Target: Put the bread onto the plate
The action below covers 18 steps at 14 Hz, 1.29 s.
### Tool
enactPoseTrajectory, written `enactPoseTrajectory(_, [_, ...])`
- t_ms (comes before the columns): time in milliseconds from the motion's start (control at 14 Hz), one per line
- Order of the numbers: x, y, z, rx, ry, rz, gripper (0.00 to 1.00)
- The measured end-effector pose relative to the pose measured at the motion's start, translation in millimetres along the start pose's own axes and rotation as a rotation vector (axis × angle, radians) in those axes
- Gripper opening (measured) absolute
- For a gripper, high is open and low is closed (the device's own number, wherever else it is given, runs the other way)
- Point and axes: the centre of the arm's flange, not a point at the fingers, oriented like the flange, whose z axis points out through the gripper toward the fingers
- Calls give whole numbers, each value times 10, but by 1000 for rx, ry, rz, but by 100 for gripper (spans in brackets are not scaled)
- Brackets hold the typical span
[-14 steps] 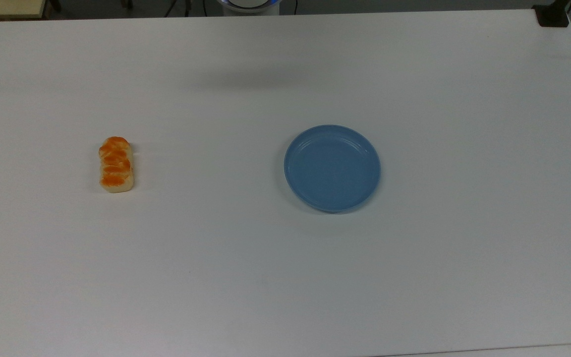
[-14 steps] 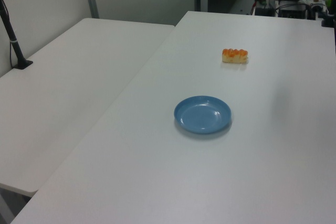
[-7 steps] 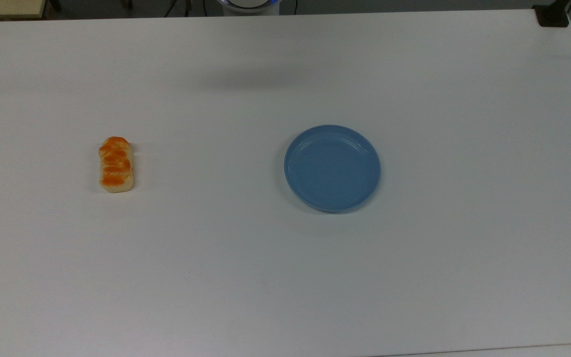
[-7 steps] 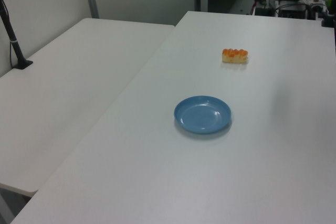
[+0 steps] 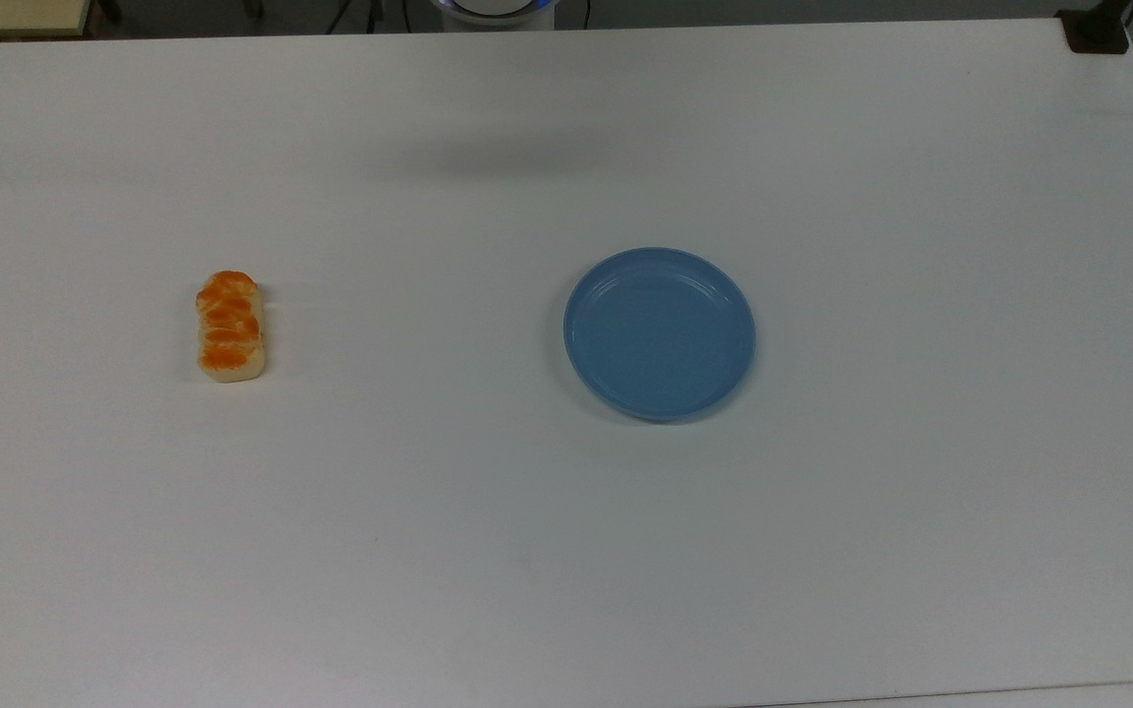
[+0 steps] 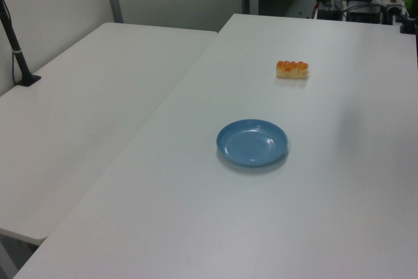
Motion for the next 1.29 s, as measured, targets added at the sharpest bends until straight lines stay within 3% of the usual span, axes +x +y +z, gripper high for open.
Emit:
enactPoseTrajectory(644, [-7,40,2,4,0,8,100])
enactPoseTrajectory(859, [-4,23,2,28,4,7,100])
enactPoseTrajectory(1289, [-5,34,1,38,7,-36,100])
